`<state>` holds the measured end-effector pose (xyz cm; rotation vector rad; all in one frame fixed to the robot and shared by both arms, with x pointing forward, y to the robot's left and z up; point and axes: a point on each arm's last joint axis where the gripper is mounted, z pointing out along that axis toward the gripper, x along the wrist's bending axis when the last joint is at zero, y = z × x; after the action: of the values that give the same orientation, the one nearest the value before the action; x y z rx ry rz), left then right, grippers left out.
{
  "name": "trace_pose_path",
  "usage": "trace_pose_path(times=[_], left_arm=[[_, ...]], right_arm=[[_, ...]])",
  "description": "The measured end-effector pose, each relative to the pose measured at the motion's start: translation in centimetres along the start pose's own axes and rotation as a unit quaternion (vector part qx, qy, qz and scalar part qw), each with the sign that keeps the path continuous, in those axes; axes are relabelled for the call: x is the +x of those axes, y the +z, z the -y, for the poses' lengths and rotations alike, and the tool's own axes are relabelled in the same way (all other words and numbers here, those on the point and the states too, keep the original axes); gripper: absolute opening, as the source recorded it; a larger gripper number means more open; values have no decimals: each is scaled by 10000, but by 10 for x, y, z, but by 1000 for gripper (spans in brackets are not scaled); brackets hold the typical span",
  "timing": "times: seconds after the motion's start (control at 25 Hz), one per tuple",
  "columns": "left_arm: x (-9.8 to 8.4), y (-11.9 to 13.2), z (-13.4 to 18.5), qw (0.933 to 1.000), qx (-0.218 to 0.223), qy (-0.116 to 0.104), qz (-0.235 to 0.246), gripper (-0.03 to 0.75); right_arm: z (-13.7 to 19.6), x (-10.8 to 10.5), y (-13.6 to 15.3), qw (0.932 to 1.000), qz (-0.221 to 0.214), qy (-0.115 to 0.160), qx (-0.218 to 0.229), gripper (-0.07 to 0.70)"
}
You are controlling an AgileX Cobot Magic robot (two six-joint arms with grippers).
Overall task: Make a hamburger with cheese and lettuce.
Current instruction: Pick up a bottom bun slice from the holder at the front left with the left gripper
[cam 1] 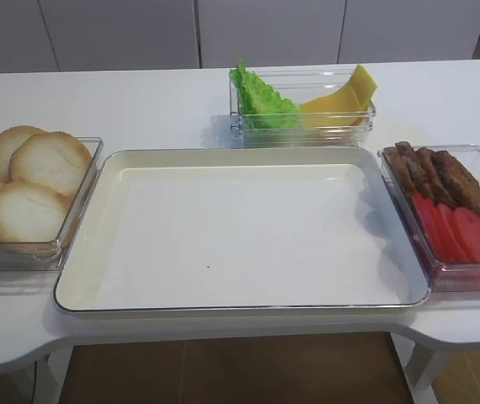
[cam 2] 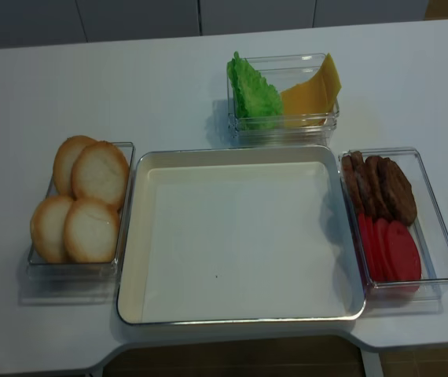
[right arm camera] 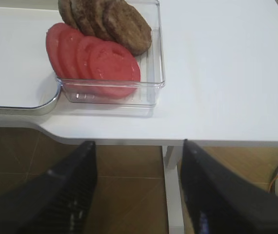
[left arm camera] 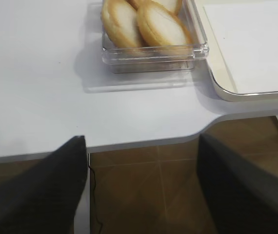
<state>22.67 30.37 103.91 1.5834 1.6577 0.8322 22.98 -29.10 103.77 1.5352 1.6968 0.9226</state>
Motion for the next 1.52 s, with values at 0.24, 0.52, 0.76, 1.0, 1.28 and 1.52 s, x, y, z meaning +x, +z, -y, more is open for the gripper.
trace_pose_path(times=[0.24, 0.52, 0.76, 1.0, 1.28, 1.52], left_arm=[[0, 0, 0, 10000, 0, 0, 0, 521], [0, 0, 0, 10000, 0, 0, 0, 521], [-1, -2, -2, 9999, -90, -15, 42, 521], [-2, -6, -9, 9999, 102, -40, 94, 521], [-5, 8, -45, 9989, 292, -373, 70, 521], [-11, 29, -112, 9972, 490, -559, 39, 521]], right_arm=[[0, 0, 0, 10000, 1, 0, -11, 428], [0, 0, 0, 10000, 1, 0, -11, 428], [0, 0, 0, 10000, 2, 0, -21, 427], [0, 0, 0, 10000, 2, 0, -21, 427], [0, 0, 0, 10000, 2, 0, -21, 427], [0, 0, 0, 10000, 0, 1, -22, 427]])
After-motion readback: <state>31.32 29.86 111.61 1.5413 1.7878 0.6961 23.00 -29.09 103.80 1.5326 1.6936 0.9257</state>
